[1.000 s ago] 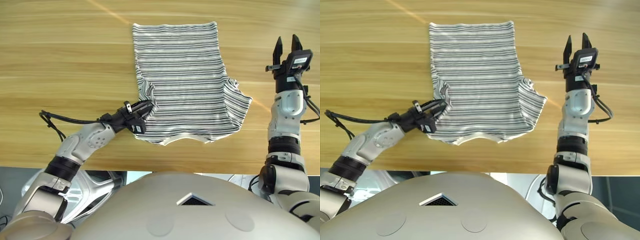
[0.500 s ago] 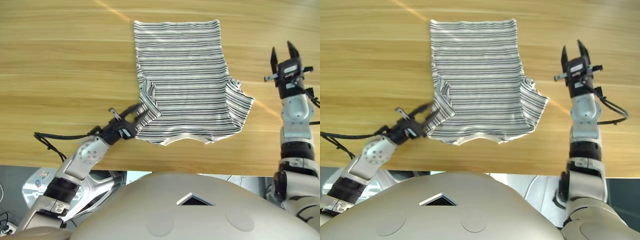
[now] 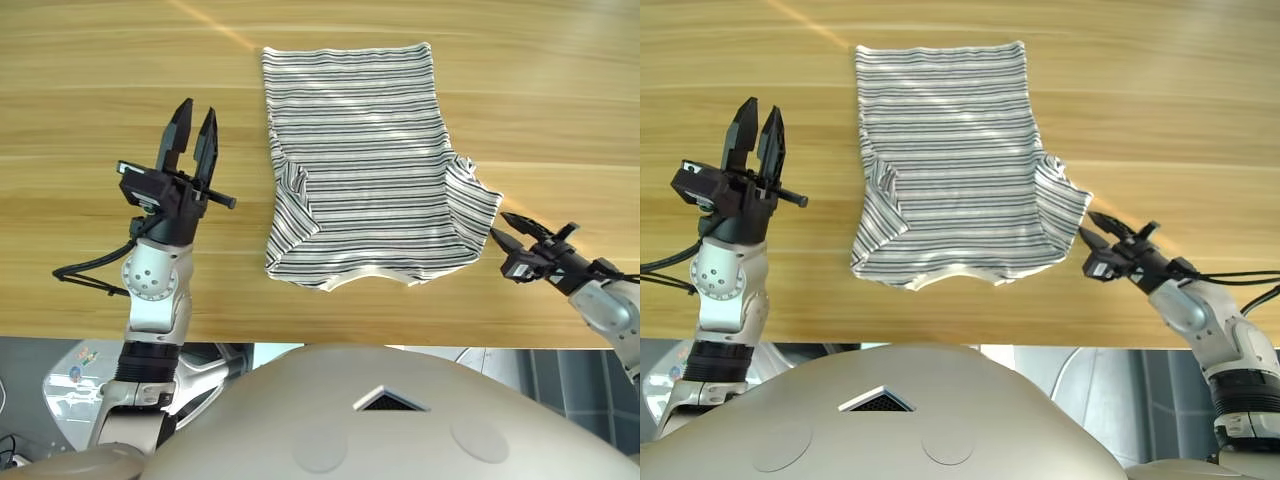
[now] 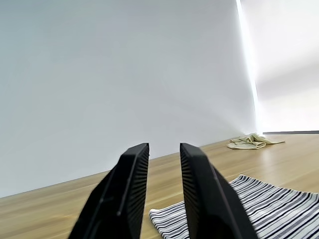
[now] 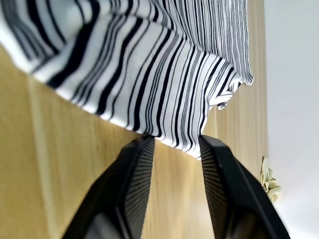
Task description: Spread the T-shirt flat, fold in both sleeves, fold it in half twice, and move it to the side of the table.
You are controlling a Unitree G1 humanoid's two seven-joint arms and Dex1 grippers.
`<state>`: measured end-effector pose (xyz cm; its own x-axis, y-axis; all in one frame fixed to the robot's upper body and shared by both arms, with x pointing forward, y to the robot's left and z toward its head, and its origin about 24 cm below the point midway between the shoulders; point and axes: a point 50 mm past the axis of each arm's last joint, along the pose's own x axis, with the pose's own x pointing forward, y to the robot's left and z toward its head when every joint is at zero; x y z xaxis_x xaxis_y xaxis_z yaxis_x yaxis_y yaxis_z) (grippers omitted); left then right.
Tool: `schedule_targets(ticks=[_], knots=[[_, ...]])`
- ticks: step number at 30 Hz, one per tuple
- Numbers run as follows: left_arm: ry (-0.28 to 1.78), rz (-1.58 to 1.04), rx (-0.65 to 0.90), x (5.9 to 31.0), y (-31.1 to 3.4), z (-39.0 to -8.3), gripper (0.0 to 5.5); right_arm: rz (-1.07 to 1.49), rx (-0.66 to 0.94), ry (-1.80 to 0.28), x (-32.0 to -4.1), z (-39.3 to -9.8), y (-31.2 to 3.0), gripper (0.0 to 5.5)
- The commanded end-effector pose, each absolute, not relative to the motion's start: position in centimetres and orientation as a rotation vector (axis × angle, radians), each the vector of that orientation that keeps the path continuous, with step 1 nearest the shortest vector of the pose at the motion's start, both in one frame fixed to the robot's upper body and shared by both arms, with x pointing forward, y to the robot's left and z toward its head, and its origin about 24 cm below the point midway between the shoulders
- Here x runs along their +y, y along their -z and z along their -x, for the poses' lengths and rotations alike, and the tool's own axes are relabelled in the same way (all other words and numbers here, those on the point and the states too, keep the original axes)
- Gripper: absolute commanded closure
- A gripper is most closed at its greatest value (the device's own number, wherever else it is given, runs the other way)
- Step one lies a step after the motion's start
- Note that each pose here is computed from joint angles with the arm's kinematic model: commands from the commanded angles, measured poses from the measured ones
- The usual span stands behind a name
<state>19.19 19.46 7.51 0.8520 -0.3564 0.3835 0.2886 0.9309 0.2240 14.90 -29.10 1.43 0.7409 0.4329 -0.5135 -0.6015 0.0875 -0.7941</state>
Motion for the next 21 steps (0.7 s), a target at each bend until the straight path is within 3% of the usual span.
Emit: schedule_targets(ticks=[1,9,15,21], knots=[[0.327,-0.175,-0.413,19.6,-7.3,-19.0,4.36,1.284,0.263,-0.836,-29.0,-15.2,0.9,3.84],[0.322,-0.182,-0.396,19.2,-6.7,-18.4,4.36,1.313,0.281,-0.767,-30.7,-17.2,1.2,3.84],[0.326,-0.175,-0.396,19.0,-6.6,-18.4,4.36,1.279,0.236,-0.835,-29.5,-17.2,1.8,3.84],[0.329,-0.173,-0.395,18.8,-6.5,-18.5,4.33,1.268,0.228,-0.863,-29.1,-17.1,2.1,4.28]])
